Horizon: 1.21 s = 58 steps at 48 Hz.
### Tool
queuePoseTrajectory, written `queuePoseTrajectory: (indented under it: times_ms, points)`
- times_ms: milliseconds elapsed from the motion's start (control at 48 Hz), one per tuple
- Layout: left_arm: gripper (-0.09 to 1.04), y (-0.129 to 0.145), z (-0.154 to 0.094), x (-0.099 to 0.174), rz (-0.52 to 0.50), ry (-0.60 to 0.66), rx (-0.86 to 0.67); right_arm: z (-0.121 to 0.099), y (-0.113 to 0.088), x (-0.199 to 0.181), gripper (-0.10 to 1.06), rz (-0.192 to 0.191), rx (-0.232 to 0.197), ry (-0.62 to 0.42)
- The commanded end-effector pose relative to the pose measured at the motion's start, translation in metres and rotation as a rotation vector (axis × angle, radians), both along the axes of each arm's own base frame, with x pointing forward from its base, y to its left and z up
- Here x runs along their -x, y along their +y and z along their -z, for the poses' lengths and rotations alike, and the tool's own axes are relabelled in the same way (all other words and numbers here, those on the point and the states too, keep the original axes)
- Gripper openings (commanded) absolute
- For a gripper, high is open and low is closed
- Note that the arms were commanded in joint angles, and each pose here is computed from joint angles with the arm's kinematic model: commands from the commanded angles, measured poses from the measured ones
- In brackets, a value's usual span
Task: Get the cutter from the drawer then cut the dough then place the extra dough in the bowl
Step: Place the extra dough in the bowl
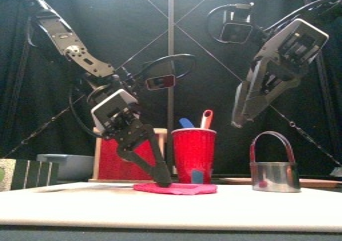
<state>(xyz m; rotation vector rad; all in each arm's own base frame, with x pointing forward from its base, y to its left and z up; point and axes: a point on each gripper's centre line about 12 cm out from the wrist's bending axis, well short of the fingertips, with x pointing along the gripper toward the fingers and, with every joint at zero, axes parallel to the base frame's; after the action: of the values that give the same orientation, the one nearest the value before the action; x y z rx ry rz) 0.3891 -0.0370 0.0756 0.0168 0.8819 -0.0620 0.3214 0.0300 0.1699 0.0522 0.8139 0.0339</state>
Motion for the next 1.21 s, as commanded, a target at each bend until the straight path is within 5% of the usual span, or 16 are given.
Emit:
queuePoseTrajectory:
  times_ms: [21,542,1208]
  points:
    - [0.54,-0.003,-0.006,0.0,0.027,-0.006,-0.006,-0.007,-0.001,-0.003,0.79,0.002,-0.003,-0.027]
    - [0.54,0.023,-0.12,0.021,0.018,-0.301,-0.056,-0.006,-0.001,-0.002,0.79,0.003,-0.002,-0.018]
    - [0.54,0.103,-0.179,0.148,-0.288,-0.6,-0.173,-0.001,-0.001,-0.002,0.79,-0.016,0.024,-0.004]
